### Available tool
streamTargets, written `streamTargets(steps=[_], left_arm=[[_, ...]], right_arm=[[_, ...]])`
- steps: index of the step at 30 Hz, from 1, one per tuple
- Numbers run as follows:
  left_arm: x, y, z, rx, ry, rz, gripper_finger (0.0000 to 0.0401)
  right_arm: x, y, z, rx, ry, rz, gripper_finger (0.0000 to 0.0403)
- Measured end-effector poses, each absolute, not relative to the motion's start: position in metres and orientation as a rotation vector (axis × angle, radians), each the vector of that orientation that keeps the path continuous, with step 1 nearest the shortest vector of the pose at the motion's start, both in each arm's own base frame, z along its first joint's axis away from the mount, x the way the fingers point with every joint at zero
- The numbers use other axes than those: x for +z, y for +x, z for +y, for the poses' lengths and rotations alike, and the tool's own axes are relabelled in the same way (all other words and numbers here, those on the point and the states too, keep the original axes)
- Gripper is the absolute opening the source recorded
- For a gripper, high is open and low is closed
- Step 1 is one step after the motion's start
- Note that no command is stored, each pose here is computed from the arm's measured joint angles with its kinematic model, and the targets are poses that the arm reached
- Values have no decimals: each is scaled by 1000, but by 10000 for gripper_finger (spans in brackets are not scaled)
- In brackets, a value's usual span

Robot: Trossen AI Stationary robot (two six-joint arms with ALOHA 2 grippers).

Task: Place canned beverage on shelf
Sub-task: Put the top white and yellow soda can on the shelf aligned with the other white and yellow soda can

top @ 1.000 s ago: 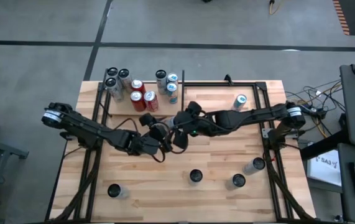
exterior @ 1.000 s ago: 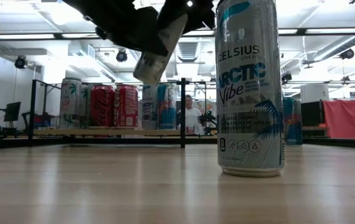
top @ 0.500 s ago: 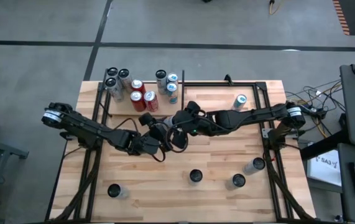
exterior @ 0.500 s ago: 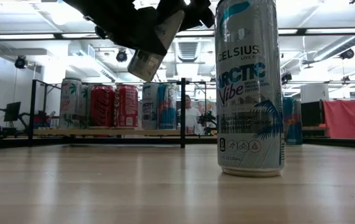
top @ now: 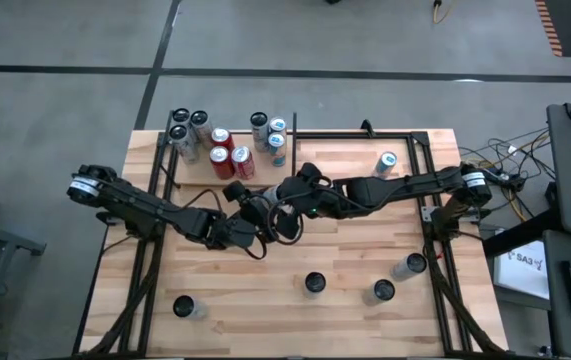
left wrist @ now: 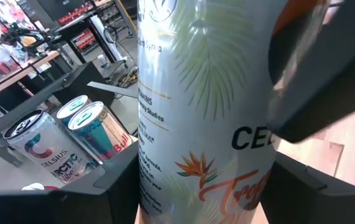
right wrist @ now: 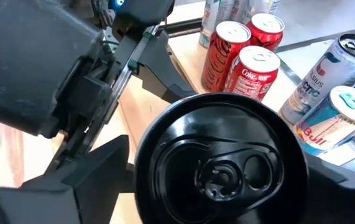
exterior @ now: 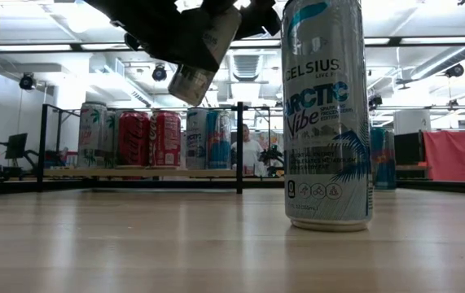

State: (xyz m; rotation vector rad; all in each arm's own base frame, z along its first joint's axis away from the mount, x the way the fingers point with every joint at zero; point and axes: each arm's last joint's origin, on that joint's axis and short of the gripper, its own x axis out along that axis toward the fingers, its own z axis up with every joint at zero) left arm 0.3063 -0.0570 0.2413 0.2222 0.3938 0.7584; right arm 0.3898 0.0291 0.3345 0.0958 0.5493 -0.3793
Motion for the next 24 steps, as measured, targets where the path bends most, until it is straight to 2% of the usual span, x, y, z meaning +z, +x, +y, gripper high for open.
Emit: streamTargets(steps=[5,13,24], left_arm=[[242,305,-56,788,255,403,236],[247,290,-52,809,219,377,236],[240,211,-40,855,68,246,236]], right_arm=[[338,387,29,-379,97,544,346],[362,370,26,-426,74,475,343],[377,358,24,-430,33,444,336]])
